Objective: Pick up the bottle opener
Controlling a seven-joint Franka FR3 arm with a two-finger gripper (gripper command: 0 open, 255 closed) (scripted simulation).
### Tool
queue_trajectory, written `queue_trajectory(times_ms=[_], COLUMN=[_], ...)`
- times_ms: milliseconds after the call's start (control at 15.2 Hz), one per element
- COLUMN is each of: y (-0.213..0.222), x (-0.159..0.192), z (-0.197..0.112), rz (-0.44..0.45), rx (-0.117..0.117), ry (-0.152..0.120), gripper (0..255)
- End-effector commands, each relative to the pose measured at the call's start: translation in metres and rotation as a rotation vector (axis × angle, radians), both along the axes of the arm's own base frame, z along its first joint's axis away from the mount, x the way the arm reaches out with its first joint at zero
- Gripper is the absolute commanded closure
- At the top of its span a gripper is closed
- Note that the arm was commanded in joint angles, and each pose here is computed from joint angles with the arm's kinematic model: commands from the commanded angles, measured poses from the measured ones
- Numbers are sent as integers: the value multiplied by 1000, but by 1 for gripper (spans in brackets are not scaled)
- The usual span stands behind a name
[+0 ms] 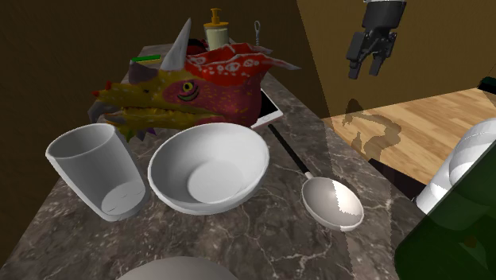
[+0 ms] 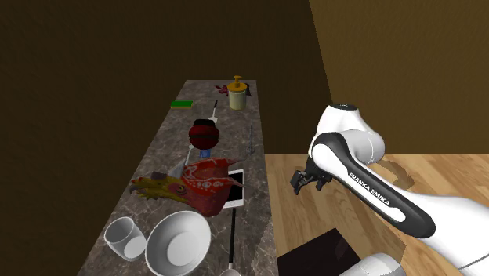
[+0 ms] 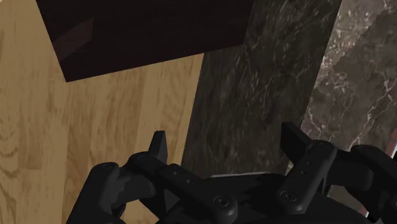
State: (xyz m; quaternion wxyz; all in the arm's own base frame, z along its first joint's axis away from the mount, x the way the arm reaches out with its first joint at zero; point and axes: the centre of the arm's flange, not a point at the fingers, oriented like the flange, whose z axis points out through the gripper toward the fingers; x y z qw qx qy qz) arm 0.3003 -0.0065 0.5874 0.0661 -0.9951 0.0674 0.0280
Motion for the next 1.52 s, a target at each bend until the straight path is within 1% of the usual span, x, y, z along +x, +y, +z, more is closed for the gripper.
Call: queue_trajectory(times_ms=[0, 726, 1452], y=[0, 57, 100], x=[0, 111, 226], z=[0, 12, 37], rz=[0, -130, -260], rx=[0, -87, -173], ry=[0, -163, -326], gripper=[0, 0, 0])
